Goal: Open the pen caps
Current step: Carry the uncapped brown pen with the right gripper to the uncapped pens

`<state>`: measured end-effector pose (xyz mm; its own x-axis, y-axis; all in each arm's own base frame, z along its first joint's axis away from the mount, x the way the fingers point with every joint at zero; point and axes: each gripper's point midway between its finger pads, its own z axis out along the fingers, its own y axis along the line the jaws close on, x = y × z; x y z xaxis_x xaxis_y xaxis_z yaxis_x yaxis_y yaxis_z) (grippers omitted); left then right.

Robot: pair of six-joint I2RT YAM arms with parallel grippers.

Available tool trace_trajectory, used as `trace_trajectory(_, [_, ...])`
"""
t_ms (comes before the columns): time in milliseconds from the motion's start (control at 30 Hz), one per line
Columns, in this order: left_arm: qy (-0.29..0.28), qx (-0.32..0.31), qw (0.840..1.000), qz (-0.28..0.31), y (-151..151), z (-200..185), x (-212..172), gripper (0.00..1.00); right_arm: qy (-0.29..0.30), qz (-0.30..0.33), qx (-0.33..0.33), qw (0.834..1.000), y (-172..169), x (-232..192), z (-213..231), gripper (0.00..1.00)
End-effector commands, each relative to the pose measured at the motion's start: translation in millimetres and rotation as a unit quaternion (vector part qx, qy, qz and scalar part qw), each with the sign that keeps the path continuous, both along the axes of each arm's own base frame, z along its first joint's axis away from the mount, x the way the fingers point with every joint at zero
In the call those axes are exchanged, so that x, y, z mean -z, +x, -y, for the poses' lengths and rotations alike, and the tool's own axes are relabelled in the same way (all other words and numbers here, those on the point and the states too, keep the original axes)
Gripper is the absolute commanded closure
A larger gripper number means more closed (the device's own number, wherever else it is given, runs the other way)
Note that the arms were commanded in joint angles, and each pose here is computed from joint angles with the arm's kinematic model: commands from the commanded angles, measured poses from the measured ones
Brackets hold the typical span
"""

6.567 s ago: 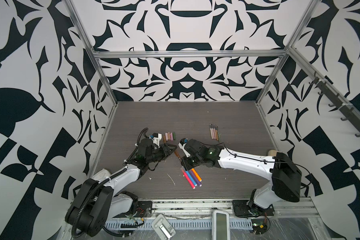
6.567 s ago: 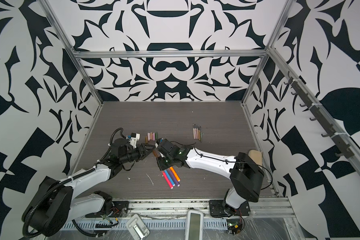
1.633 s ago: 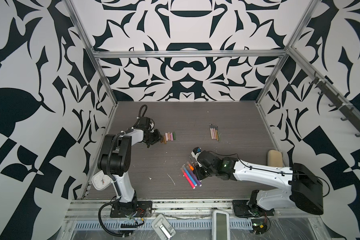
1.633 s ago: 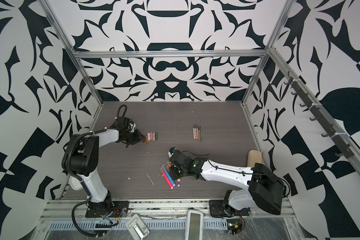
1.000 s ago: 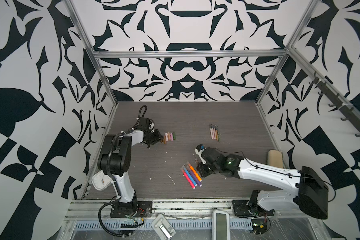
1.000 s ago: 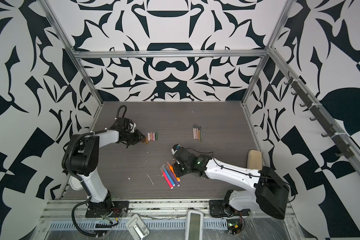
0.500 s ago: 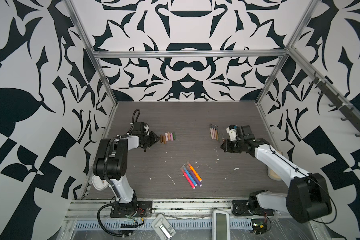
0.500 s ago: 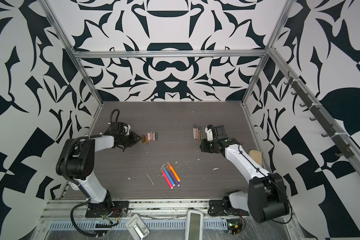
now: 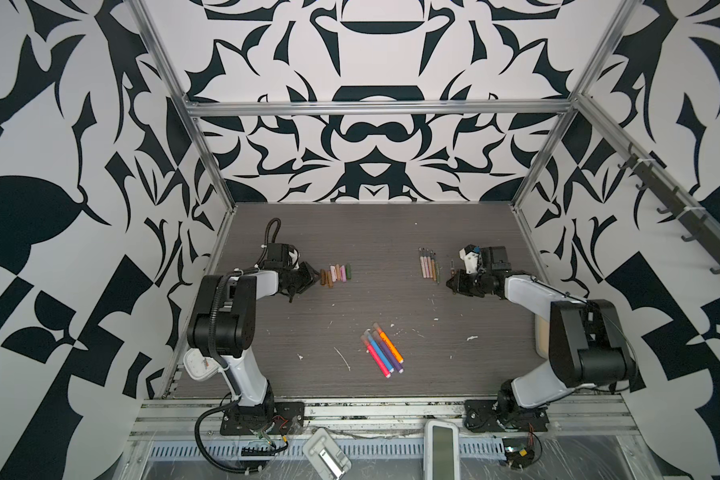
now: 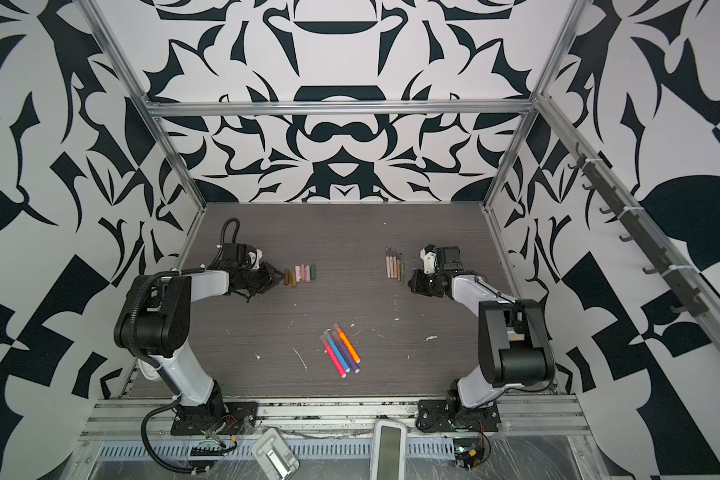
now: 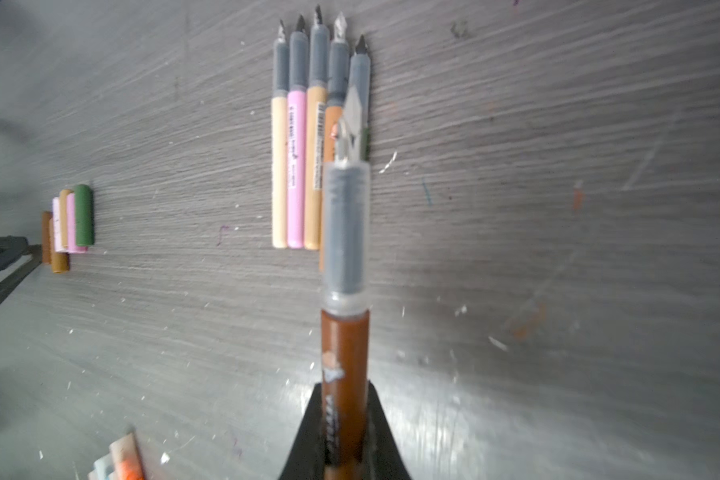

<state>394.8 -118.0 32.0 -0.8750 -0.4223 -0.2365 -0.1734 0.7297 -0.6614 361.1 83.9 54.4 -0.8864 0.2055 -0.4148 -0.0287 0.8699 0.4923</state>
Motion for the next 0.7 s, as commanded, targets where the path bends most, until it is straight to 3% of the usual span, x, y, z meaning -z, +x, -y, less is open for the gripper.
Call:
trace_trajectory(0, [-0.008,0.002,1.000,-0.016,0,1,7,0.65,0.024,0.052,-0.002,0.998,35,-19,-1,1.00])
trace_trajectory(233, [-0.015,0.001,1.000,-0.020,1,1,9,0.65,0.030,0.021,-0.004,0.999,56,-8,-2,1.00])
trace_trajectory(667, [-0.019,0.001,1.000,-0.023,2,1,10,0.65,0.026,-0.009,-0.006,1.000,53,10,-2,0.99])
